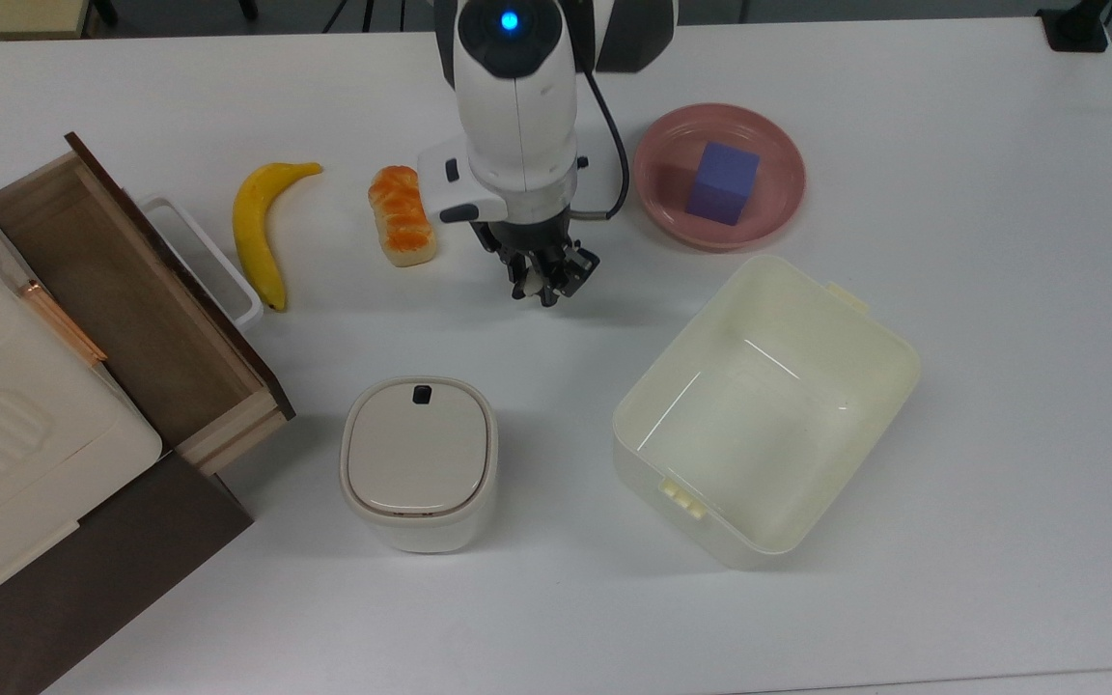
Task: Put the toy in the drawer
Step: 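Carry the panda toy over the open wooden drawer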
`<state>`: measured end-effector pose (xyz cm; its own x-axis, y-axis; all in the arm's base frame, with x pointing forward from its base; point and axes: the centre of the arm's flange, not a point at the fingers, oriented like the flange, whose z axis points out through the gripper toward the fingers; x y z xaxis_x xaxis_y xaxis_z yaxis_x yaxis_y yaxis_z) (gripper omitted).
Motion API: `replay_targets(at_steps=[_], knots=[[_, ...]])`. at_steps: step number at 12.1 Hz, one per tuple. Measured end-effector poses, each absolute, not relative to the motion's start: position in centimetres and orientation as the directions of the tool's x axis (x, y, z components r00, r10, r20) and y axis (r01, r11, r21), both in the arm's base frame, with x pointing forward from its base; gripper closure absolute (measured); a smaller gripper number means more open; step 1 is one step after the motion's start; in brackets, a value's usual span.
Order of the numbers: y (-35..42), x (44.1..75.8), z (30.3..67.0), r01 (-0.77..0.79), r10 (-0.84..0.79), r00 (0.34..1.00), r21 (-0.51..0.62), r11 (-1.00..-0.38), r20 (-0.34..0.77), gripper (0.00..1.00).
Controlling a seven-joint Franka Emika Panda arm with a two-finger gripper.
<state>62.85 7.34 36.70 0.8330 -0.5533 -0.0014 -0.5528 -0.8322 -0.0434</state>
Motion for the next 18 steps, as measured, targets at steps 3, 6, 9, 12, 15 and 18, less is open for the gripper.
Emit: replay_targets(at_steps=[3, 6, 9, 12, 15, 18], knots=[[6.8, 64.2, 43.2, -0.452, -0.457, 0.887, -0.08, -0.888, 0.062, 0.56], [4.6, 65.2, 48.1, -0.393, -0.403, 0.905, -0.095, -0.915, 0.137, 0.56], [2.4, 65.3, 51.1, -0.329, -0.333, 0.921, -0.057, -0.943, 0.203, 0.56], [-0.8, 64.7, 54.2, -0.251, -0.243, 0.933, -0.005, -0.968, 0.266, 0.56], [-6.4, 64.4, 56.1, -0.148, -0.118, 0.948, 0.082, -0.986, 0.296, 0.56], [-11.6, 63.8, 57.2, -0.02, 0.029, 0.955, 0.161, -0.987, 0.295, 0.56]])
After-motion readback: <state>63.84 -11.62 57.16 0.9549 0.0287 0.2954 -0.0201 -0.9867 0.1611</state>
